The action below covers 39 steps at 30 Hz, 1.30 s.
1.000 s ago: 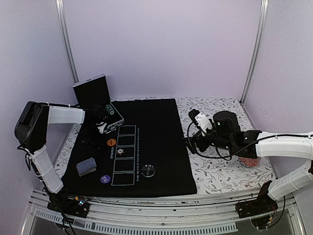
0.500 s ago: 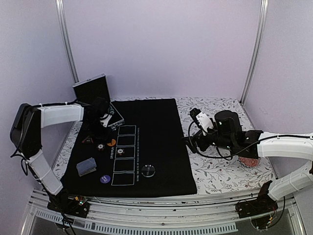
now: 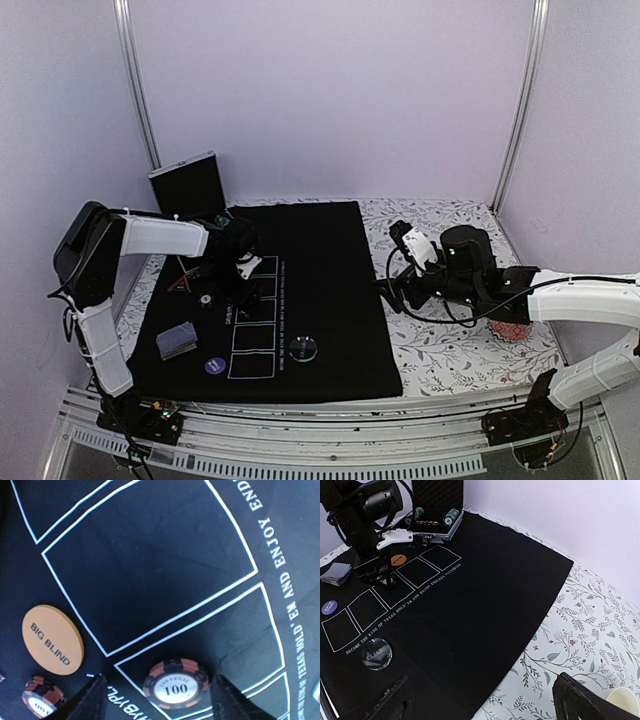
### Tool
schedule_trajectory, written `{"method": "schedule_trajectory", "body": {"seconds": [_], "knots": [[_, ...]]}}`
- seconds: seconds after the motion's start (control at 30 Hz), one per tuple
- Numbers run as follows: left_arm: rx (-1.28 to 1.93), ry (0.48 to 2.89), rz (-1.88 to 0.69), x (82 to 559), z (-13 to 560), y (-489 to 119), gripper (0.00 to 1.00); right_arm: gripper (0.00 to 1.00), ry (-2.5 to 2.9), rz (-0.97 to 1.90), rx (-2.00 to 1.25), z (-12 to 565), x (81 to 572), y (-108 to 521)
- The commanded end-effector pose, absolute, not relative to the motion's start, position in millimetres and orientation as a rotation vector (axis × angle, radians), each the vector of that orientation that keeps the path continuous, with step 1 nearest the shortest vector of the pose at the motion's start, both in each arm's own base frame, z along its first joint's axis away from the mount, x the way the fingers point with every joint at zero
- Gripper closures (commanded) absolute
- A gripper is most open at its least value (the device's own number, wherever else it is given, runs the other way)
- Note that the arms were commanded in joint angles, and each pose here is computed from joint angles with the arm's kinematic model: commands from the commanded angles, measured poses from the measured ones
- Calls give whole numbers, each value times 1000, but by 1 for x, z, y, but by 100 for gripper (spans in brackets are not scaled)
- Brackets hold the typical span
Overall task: Distribute texas hold em gaming equipment
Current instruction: Move the poker chip to the poker chips pile.
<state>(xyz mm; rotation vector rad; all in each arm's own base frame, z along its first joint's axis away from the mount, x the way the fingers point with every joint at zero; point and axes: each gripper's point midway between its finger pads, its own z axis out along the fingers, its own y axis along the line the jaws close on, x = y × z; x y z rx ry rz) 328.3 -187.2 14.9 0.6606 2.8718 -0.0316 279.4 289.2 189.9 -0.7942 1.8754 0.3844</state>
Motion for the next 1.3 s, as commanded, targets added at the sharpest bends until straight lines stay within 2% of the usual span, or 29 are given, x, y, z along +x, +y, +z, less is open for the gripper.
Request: {"method": "schedule_trajectory", "body": {"seconds": [0.0, 0.53, 0.9, 1.03, 1.27], "knots": [[658, 2872, -48, 331, 16, -192, 30, 1, 1875, 403, -781, 192, 275, 287], [757, 2933, -70, 308, -4, -201, 48, 1, 1885, 399, -789, 187, 275, 288], [768, 2966, -100, 298, -5, -201, 74, 1, 1881, 393, -787, 189, 275, 287], [754, 2944, -97, 302, 4, -202, 87, 1, 1884, 392, -786, 189, 275, 286], [708, 2833, -74, 323, 40, -201, 92, 1, 1882, 387, -786, 189, 275, 285]]}}
